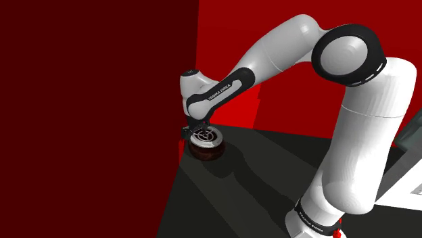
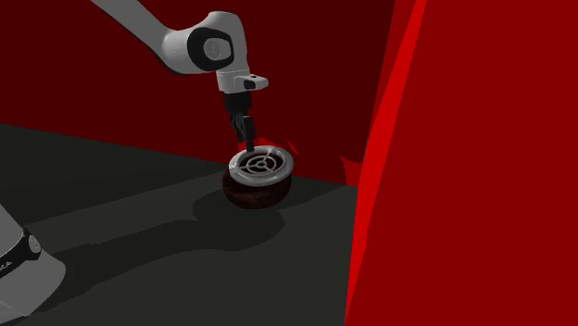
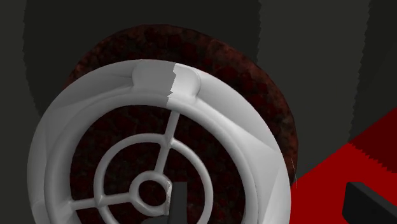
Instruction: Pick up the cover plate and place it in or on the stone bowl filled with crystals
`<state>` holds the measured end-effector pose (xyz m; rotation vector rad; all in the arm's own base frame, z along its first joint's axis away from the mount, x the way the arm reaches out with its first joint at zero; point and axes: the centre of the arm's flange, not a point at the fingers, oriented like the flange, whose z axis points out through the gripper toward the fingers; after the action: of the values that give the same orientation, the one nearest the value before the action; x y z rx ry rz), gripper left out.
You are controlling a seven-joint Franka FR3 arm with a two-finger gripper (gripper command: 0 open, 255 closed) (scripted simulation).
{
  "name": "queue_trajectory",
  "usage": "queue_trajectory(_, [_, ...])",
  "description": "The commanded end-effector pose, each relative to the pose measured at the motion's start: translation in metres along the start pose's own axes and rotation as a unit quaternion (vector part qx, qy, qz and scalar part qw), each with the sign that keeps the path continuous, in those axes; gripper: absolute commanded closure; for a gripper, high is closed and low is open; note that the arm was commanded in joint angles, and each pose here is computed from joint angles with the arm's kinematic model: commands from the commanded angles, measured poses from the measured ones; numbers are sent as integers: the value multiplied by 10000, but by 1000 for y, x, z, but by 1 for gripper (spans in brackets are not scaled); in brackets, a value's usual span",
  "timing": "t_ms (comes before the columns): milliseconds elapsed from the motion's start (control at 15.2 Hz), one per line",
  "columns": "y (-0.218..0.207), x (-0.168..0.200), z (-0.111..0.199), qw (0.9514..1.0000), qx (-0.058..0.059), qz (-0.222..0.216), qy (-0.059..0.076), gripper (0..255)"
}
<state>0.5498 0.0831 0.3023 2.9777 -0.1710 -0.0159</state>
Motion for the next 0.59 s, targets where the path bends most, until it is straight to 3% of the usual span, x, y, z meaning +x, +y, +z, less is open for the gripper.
queue_trajectory(0, [0, 1, -29, 10000, 23, 9, 67, 0])
queue_trajectory(528, [0, 1, -39, 10000, 24, 9, 67, 0])
